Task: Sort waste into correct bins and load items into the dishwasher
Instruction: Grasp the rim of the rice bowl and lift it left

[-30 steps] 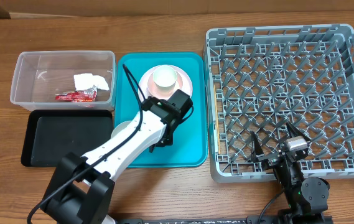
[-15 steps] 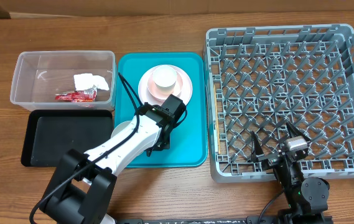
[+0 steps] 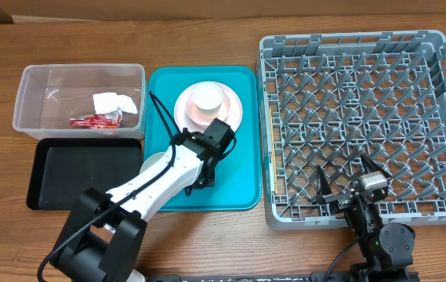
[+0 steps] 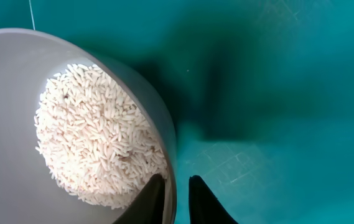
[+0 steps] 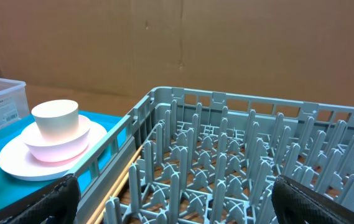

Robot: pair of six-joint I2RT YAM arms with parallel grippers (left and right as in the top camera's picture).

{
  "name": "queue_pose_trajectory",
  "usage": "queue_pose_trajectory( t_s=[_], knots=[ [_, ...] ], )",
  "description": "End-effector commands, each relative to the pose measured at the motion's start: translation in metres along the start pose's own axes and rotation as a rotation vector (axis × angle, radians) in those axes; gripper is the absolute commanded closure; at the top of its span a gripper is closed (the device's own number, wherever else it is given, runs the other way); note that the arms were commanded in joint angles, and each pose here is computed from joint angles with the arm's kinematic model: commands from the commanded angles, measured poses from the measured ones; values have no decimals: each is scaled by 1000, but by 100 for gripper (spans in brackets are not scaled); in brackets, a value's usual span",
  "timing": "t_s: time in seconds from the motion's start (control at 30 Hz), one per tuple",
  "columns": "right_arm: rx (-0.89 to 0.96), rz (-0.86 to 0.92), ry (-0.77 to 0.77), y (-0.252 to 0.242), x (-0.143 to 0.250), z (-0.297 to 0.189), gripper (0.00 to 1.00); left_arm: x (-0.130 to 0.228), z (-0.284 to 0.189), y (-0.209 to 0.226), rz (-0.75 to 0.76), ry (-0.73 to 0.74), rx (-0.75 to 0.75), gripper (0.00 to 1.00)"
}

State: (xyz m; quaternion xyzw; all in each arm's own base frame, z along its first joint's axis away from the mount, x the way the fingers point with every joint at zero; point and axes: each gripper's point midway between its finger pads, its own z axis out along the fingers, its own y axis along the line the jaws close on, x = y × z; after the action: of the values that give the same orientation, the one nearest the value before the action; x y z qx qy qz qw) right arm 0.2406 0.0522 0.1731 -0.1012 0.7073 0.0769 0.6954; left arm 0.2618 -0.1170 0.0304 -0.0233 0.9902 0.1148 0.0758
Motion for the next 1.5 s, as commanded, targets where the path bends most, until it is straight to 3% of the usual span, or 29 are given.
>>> queue_pose_trajectory(
  t_s=[0.0, 0.17, 0.5, 0.87, 1.17, 1.47],
  knots=[
    [-2, -1, -7, 0, 1, 0, 0, 2, 4, 1, 8, 11, -3, 85],
    [-2, -1, -7, 0, 1, 0, 0, 2, 4, 0, 9, 13, -1, 96],
    [-2, -2, -7, 0, 1, 0, 0, -1, -7, -6, 6, 22, 35, 96],
    [-2, -2, -7, 0, 1, 0, 0, -19, -71, 3, -13, -19, 71, 96],
    [-2, -2, -7, 0, 1, 0, 0, -29, -105, 24, -28, -13, 281, 96],
    [-2, -1, -7, 0, 1, 0, 0, -51, -113, 83, -162, -19, 536, 96]
  ],
)
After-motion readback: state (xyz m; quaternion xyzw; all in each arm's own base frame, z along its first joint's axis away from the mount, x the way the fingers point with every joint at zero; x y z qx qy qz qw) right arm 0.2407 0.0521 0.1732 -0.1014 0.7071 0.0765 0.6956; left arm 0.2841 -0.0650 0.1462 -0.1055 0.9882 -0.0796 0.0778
